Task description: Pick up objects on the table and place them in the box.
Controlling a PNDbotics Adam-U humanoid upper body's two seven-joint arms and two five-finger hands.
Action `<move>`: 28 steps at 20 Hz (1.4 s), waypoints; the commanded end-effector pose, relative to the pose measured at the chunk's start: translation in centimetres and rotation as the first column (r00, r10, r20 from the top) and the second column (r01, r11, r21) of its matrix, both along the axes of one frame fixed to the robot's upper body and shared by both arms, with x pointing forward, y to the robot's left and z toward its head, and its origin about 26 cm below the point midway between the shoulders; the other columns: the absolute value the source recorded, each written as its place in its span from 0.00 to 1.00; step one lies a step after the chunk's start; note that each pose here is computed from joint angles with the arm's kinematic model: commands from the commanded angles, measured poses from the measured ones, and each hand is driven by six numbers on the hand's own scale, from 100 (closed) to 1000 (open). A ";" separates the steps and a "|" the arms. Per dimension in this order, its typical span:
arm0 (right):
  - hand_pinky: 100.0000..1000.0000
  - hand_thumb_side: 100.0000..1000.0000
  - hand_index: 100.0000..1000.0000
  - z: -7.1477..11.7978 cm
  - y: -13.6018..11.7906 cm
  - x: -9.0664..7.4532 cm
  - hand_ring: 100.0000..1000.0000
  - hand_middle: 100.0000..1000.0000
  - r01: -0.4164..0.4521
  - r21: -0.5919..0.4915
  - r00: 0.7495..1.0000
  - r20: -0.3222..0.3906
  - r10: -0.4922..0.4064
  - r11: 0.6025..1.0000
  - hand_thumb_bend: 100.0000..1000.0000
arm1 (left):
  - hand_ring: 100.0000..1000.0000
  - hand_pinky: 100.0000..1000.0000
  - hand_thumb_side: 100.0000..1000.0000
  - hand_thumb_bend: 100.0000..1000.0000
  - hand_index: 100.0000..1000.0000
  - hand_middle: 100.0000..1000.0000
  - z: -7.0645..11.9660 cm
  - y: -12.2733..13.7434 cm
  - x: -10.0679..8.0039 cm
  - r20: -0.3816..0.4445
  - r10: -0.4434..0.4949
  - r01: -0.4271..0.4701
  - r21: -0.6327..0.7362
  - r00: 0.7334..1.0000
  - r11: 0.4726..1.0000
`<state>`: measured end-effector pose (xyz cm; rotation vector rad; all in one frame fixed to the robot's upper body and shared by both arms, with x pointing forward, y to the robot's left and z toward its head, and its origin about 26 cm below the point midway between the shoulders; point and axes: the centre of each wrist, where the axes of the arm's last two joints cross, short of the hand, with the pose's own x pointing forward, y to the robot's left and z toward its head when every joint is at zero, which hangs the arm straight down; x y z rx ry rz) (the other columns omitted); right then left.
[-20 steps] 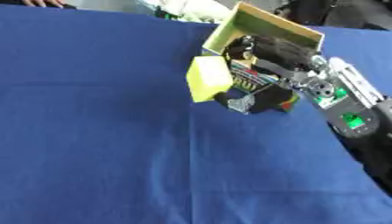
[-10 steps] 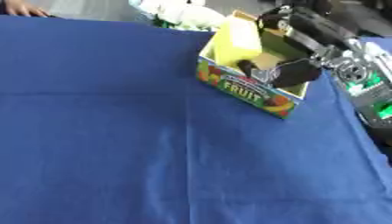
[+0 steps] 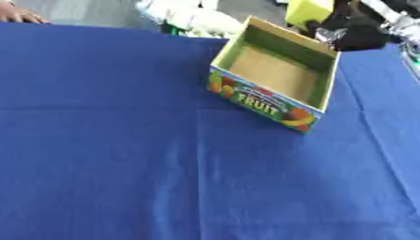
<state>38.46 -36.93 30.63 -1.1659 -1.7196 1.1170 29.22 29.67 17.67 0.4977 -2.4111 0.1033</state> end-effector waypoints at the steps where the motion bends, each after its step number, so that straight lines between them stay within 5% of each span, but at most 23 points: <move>1: 0.80 0.55 0.53 1.4 -2.2 0.2 0.73 0.46 0.084 -0.018 0.996 0.020 -0.083 0.996 0.00 | 0.69 0.82 0.82 0.12 0.70 0.94 1.1 0.0 -0.1 0.031 -0.013 0.012 0.034 0.999 0.999; 10: 0.80 0.53 0.53 -2.0 -3.9 3.1 0.73 0.45 0.141 -0.039 0.984 -0.105 -0.145 0.989 0.00 | 0.69 0.82 0.83 0.11 0.70 0.94 1.1 -0.3 0.0 0.030 -0.032 0.031 0.037 0.999 0.999; 19: 0.80 0.51 0.58 -4.3 -5.0 4.6 0.73 0.50 0.117 -0.086 0.980 -0.150 -0.129 0.989 0.02 | 0.69 0.82 0.83 0.10 0.70 0.94 1.2 -0.5 0.0 0.026 -0.041 0.039 0.043 0.999 0.998; 22: 0.80 0.52 0.73 -4.5 -5.2 4.8 0.76 0.59 0.118 -0.103 0.979 -0.157 -0.133 0.988 0.11 | 0.69 0.82 0.83 0.10 0.70 0.94 1.2 -0.5 0.0 0.024 -0.043 0.042 0.044 0.999 0.998; 24: 0.82 0.54 0.80 -4.4 -5.3 4.8 0.79 0.66 0.115 -0.128 0.977 -0.164 -0.135 0.985 0.24 | 0.69 0.82 0.83 0.10 0.70 0.94 1.2 -0.5 0.0 0.023 -0.045 0.044 0.044 0.999 0.998; 25: 0.83 0.58 0.88 -4.3 -5.3 4.7 0.82 0.72 0.117 -0.152 0.976 -0.166 -0.142 0.981 0.40 | 0.69 0.82 0.83 0.10 0.70 0.94 1.2 -0.5 0.0 0.022 -0.045 0.044 0.044 0.999 0.998; 28: 0.86 0.62 0.90 -3.6 -5.3 4.6 0.85 0.76 0.136 -0.236 0.972 -0.155 -0.175 0.962 0.58 | 0.69 0.82 0.83 0.10 0.70 0.94 1.2 -0.5 0.0 0.018 -0.047 0.046 0.045 0.999 0.998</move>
